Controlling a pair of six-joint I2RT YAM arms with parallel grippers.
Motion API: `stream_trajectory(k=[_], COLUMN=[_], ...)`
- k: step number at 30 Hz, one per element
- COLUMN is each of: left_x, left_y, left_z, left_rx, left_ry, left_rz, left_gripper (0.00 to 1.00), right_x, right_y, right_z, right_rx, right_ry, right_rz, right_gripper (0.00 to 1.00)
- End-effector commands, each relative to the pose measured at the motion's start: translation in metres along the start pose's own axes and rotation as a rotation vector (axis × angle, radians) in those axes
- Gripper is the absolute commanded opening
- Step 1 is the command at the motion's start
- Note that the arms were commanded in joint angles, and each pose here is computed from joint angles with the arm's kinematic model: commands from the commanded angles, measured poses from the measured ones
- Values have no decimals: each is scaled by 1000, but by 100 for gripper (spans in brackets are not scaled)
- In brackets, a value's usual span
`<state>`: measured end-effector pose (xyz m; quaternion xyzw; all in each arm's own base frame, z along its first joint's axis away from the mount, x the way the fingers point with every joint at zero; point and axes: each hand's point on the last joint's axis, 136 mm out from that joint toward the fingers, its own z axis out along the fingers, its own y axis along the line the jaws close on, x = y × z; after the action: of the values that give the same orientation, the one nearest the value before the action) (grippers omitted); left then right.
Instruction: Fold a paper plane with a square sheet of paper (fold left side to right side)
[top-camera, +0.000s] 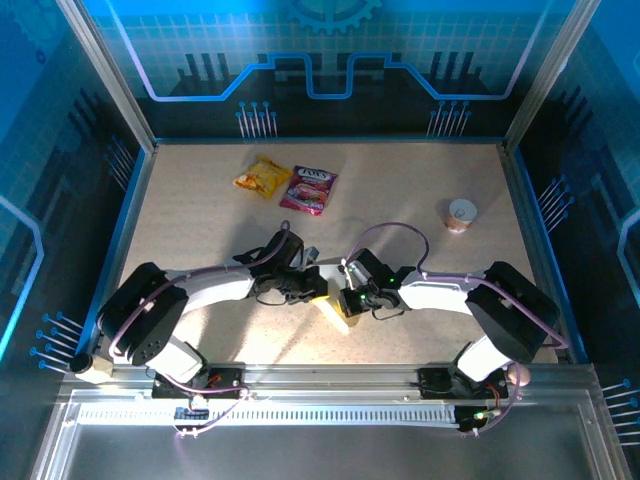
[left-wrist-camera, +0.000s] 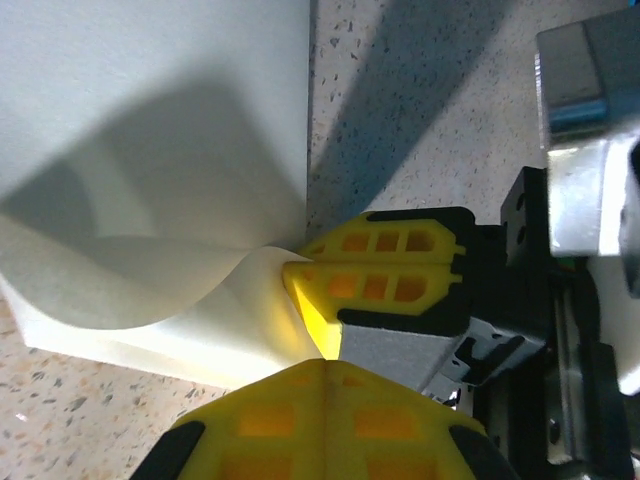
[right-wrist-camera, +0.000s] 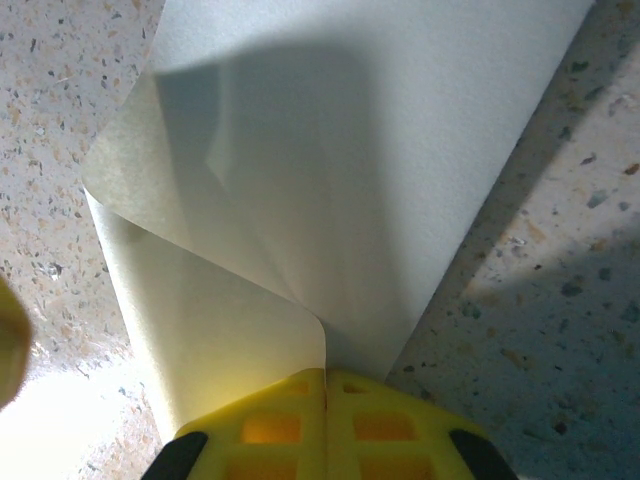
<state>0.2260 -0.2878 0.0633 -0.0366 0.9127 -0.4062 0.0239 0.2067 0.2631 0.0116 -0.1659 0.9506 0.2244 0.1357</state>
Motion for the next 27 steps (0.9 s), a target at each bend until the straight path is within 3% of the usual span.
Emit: stream_trajectory(k=[1, 27], left_x=[3, 20], left_y=[2, 44], left_z=[8, 28], left_rx=[19, -77], left_ry=[19, 70], left_rz=[-14, -65], left_gripper=[1, 0], right_x=[39, 46], right_y=[-31, -36], right_z=[10, 11], right_rx=[121, 145], right_ry=[134, 149], right_rz=[37, 37], right_gripper=[0, 0])
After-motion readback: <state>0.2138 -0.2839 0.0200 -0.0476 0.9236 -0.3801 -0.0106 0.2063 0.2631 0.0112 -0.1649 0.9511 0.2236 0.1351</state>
